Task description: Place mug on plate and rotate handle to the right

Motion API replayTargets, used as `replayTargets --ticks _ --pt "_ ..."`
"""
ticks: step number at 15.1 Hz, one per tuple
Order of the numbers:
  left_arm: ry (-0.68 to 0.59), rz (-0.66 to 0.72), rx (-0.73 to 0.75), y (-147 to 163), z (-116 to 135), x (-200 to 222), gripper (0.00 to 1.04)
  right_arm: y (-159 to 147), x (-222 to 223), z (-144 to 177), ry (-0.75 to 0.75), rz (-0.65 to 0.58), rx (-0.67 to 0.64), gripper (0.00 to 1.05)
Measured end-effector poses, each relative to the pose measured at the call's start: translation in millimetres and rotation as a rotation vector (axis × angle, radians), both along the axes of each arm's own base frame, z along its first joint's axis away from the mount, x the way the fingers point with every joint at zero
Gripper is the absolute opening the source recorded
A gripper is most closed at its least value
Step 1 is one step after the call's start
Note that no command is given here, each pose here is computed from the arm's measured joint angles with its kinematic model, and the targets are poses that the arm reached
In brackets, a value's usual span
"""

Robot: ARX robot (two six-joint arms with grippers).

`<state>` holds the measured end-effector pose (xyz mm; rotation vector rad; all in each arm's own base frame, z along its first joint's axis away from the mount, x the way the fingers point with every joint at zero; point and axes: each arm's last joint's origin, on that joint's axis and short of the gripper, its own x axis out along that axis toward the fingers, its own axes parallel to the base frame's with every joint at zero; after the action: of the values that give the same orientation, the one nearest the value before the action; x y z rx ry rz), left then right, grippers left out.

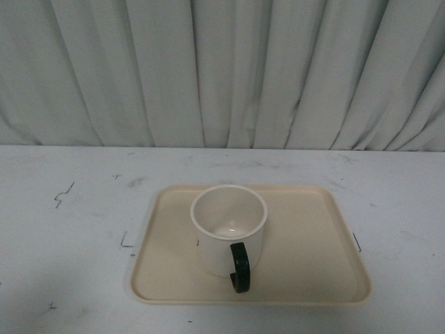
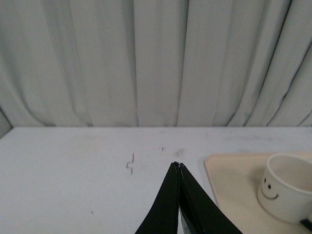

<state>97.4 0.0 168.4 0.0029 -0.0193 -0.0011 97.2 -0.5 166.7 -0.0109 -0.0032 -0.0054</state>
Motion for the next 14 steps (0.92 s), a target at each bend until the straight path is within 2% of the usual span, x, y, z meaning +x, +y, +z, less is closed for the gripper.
replayTargets --ticks 1,3,4,5,6,7,8,10,14 --pt "0.024 0.002 0.000 0.0 -3.2 0.2 0.02 0.0 0.0 0.1 -0.002 0.000 0.000 0.98" --pt "0.018 0.001 -0.002 0.0 -2.4 0.2 0.17 0.0 0.0 0.0 0.000 0.000 0.000 0.98" --pt "0.023 0.002 -0.002 0.0 -2.9 0.2 0.29 0.0 0.0 0.1 -0.001 0.000 0.000 0.98" --pt "0.023 0.001 -0.002 0.0 -3.0 0.2 0.40 0.0 -0.4 -2.0 0.080 0.043 -0.016 0.98" --pt "0.022 0.000 -0.002 0.0 -2.8 0.2 0.51 -0.3 3.7 -2.3 0.269 0.157 -0.035 0.98" --pt "0.021 0.002 -0.002 0.1 -2.7 0.2 0.62 0.8 14.4 2.4 0.334 0.235 -0.058 0.98" --pt "0.021 0.001 -0.002 0.0 -2.7 0.2 0.73 4.8 28.9 14.6 0.319 0.294 -0.090 0.98" --pt "0.022 0.001 -0.002 0.0 -2.9 0.2 0.98 16.5 68.9 39.1 0.332 0.331 -0.122 0.98" --pt "0.022 0.001 -0.002 0.0 -2.8 0.2 0.98 83.4 158.8 28.7 0.652 0.482 -0.057 0.98"
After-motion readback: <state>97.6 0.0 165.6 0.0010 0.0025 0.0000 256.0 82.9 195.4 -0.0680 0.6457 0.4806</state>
